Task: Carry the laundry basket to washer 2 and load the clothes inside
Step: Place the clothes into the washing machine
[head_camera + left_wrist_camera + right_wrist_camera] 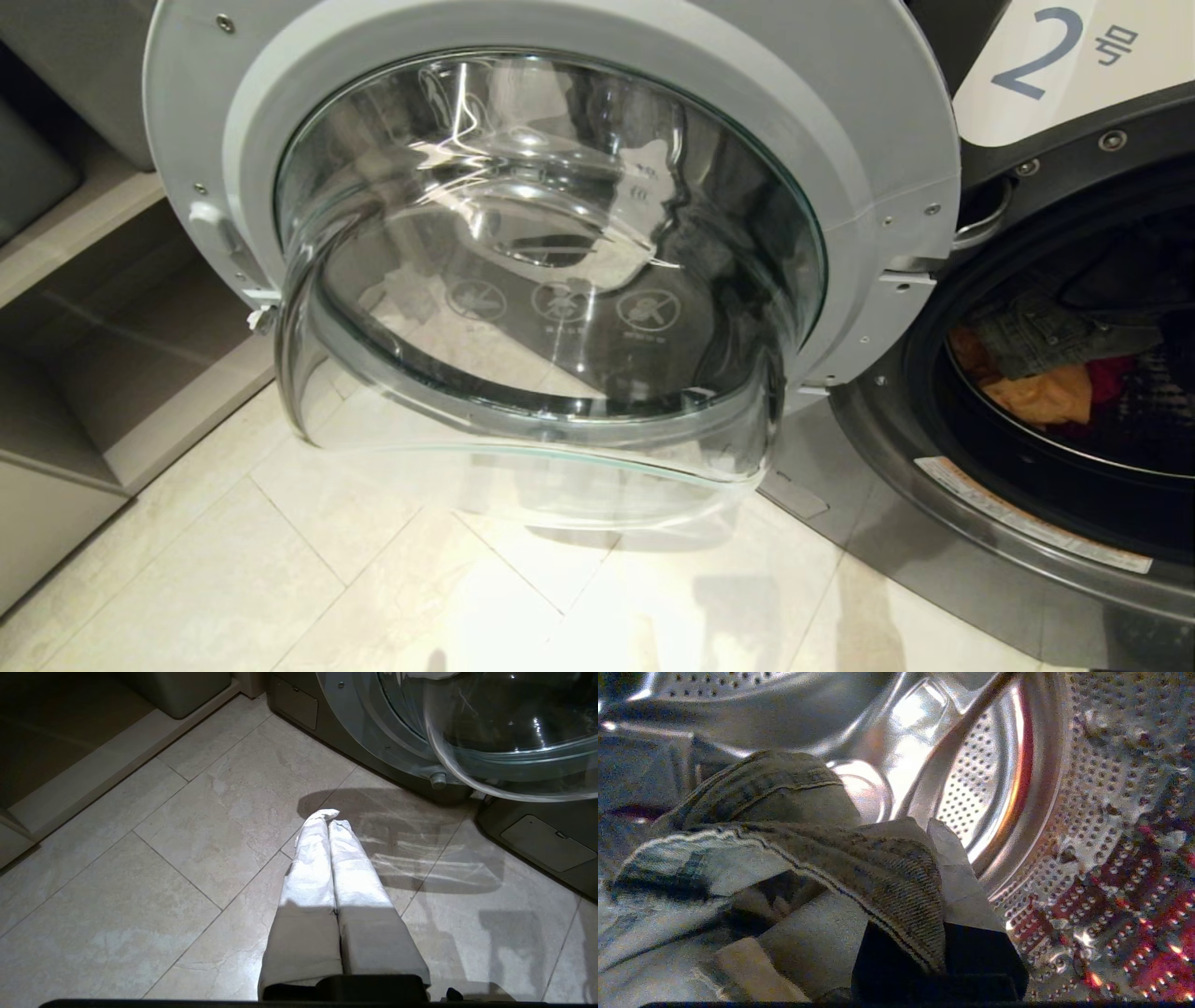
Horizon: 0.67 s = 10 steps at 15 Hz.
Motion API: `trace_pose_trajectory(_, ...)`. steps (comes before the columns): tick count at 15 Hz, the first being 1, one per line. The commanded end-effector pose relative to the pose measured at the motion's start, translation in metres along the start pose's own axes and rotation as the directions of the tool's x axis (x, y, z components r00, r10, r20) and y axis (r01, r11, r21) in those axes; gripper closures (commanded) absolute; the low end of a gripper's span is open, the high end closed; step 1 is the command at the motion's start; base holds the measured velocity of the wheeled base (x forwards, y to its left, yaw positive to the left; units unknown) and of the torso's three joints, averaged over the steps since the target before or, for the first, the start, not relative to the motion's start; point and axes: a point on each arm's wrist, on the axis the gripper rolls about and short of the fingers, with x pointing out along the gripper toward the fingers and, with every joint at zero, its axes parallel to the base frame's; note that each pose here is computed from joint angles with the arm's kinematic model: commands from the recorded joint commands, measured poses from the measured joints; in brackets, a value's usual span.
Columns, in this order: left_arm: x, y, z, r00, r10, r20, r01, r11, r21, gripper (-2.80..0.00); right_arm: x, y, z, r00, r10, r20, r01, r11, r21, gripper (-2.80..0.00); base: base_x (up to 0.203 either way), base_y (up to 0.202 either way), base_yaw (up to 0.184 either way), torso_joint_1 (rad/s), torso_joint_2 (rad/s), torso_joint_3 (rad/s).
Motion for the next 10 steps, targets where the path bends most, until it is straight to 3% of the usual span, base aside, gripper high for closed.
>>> trace_pose_trajectory(1,0.002,0.000,-0.011,0.999,0.003,-0.039,-0.003,1.000,0.000,0.00,-0.008,0.000,-0.005,1.000,0.005,0.014,-0.005,1.000,-0.016,0.00,0.000,0.000,0.000,0.000,0.00,0.000)
trace_pose_trajectory(4,0.002,0.000,-0.011,0.999,0.003,-0.039,-0.003,1.000,0.000,0.00,-0.018,0.001,-0.017,0.998,0.055,-0.011,-0.056,0.997,-0.052,0.00,0.000,0.000,0.000,0.000,0.00,0.000)
trace_pose_trajectory(7,0.002,0.000,-0.011,0.999,0.002,-0.039,-0.002,1.000,0.000,0.00,-0.034,0.007,-0.038,0.989,0.108,-0.101,-0.117,0.989,-0.087,0.00,0.000,0.000,0.000,0.000,0.00,0.000)
trace_pose_trajectory(10,0.002,0.000,-0.011,0.999,0.003,-0.039,-0.003,1.000,0.000,0.00,-0.042,0.009,-0.051,0.980,0.138,-0.146,-0.150,0.986,-0.075,0.00,0.000,0.000,0.000,0.000,0.00,0.000)
